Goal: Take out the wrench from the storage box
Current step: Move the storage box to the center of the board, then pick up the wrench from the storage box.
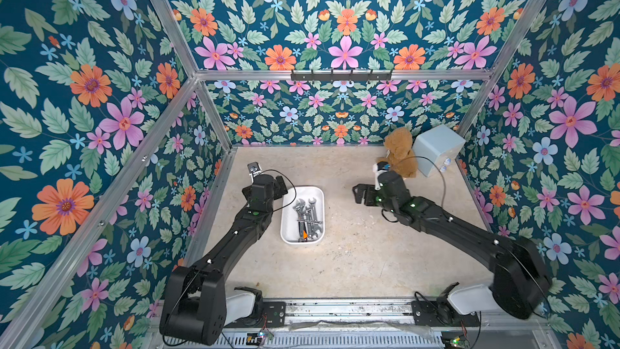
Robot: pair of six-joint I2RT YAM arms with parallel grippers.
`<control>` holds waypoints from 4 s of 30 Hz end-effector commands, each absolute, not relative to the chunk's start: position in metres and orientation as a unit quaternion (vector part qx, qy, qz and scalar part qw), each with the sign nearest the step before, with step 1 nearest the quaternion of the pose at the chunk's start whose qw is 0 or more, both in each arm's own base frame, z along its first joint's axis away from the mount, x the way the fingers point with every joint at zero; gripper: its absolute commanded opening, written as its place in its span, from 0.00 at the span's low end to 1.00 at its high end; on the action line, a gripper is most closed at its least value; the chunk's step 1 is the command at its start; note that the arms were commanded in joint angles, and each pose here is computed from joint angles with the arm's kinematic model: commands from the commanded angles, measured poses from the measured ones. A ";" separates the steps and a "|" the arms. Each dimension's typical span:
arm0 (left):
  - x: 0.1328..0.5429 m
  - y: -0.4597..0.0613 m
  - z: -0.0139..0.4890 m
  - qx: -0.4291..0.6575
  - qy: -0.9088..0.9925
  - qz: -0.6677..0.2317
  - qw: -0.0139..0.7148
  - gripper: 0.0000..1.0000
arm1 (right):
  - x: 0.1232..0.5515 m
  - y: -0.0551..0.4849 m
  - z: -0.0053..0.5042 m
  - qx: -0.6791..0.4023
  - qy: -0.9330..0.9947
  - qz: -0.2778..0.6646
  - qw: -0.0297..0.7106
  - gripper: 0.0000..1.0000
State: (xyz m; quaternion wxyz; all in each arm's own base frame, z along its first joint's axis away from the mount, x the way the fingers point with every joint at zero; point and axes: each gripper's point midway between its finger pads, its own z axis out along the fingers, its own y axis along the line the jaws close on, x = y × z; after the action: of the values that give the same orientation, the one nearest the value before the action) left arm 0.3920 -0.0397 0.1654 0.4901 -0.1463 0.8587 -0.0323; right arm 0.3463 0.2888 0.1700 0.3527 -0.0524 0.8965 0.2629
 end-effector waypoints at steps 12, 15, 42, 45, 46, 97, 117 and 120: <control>0.354 -0.116 0.084 -0.148 0.908 -0.294 0.258 0.90 | 0.310 0.414 0.097 -0.102 0.900 0.411 0.104 0.70; 0.354 -0.124 0.086 -0.149 0.902 -0.320 0.250 0.88 | 0.310 0.415 0.092 -0.101 0.904 0.404 0.095 0.69; 0.401 -0.196 0.092 -0.117 0.885 -0.386 0.232 0.87 | 0.368 0.378 0.101 -0.067 0.918 0.367 0.134 0.68; 0.408 -0.213 0.089 -0.109 0.887 -0.390 0.223 0.87 | 0.378 0.367 0.103 -0.058 0.919 0.365 0.140 0.68; 0.410 -0.218 0.087 -0.107 0.887 -0.391 0.220 0.87 | 0.381 0.364 0.102 -0.056 0.919 0.363 0.141 0.68; 0.407 -0.192 0.104 -0.049 0.930 -0.276 0.239 0.83 | 0.395 0.319 0.119 -0.428 0.848 0.188 0.249 0.34; 0.399 -0.179 0.095 -0.046 0.934 -0.268 0.233 0.84 | 0.404 0.332 0.059 -0.517 0.825 0.155 0.167 0.38; 0.399 -0.180 0.095 -0.047 0.933 -0.269 0.233 0.84 | 0.406 0.333 0.057 -0.521 0.823 0.152 0.166 0.39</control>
State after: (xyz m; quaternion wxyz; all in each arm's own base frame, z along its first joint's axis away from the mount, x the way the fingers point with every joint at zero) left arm 0.3978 -0.1788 0.0933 0.2287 -0.0521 0.9348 -0.2667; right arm 0.4089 0.3361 0.0598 0.1767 -0.5114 0.8255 0.1605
